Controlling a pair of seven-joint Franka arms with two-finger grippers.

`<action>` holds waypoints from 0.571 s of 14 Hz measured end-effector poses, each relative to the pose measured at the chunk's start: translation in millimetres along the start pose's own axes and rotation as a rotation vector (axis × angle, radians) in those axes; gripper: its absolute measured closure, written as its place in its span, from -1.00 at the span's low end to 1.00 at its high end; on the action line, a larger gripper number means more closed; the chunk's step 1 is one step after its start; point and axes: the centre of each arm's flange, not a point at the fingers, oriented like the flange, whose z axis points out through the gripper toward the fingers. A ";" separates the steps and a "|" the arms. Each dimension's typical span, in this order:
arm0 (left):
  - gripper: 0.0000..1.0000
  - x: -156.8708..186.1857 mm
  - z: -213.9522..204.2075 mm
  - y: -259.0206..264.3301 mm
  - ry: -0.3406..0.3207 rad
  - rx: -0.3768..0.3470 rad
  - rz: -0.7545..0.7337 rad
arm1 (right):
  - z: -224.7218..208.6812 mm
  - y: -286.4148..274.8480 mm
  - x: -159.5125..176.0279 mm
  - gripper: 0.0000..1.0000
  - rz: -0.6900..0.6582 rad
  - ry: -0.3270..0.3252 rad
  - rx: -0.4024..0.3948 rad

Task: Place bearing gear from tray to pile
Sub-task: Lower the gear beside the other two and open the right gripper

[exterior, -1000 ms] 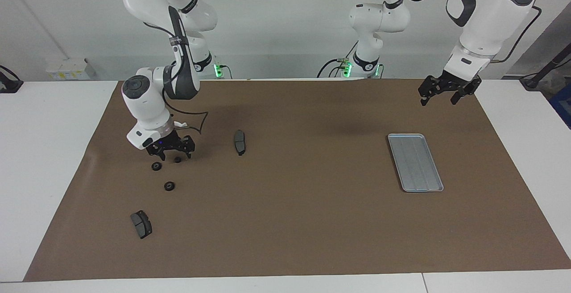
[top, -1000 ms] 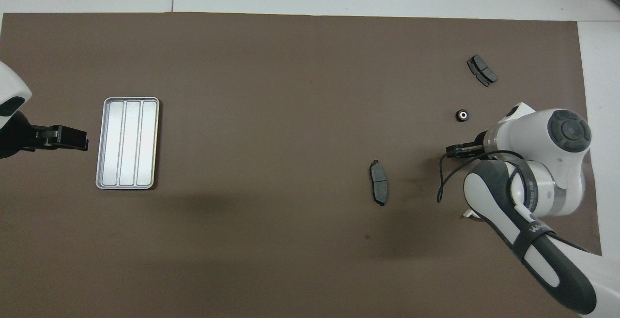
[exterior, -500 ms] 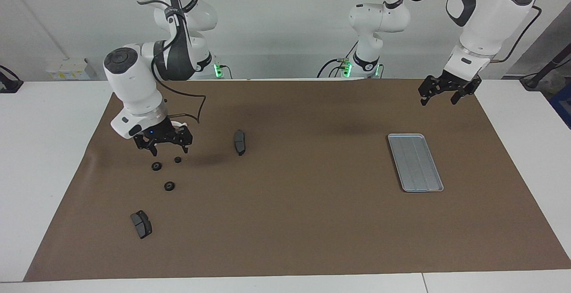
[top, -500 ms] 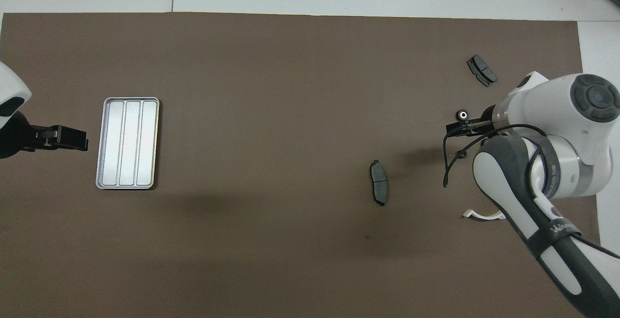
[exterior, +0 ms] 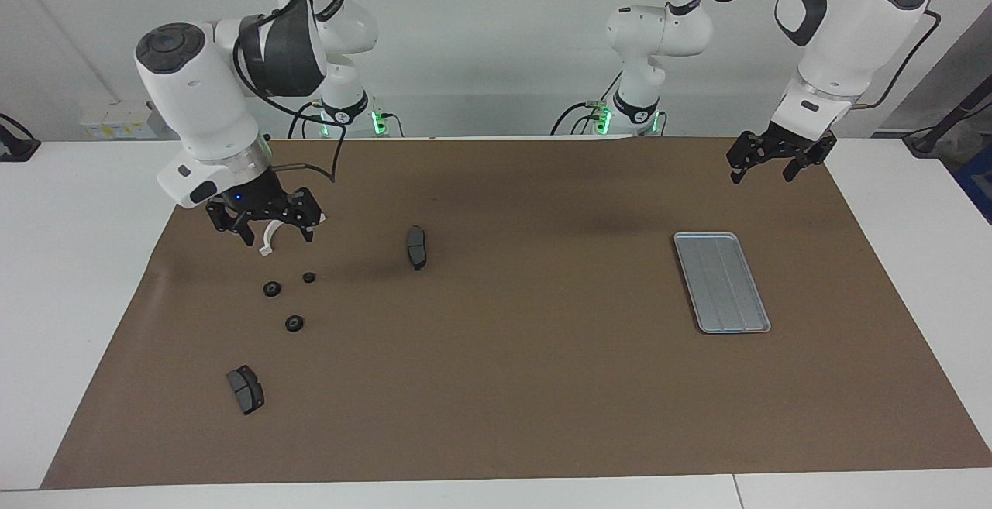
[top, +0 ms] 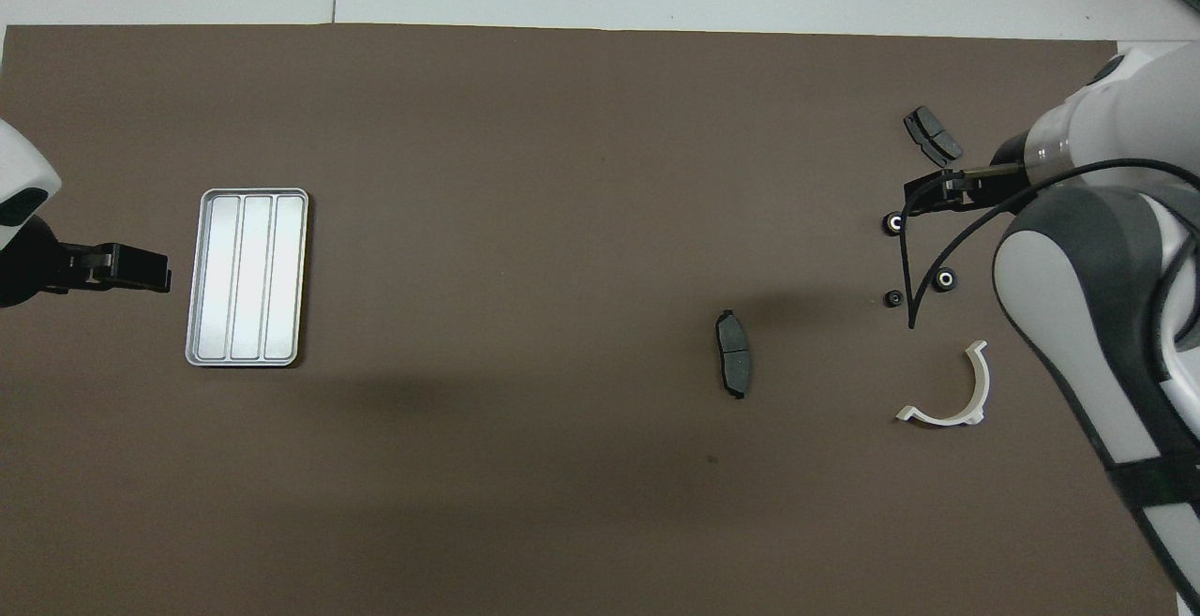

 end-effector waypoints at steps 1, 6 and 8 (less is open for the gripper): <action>-1.00 0.0 0.0 0.0 0.000 0.000 0.000 | -9.5 -0.7 -4.1 -1.00 0.012 0.000 -0.001; -1.00 0.0 -0.2 0.0 0.001 0.000 0.000 | -43.0 -13.6 -36.3 -1.00 0.051 -0.033 -0.011; -1.00 0.0 -0.2 0.0 0.001 0.000 0.000 | -47.6 -13.3 -44.4 -1.00 0.051 -0.033 -0.013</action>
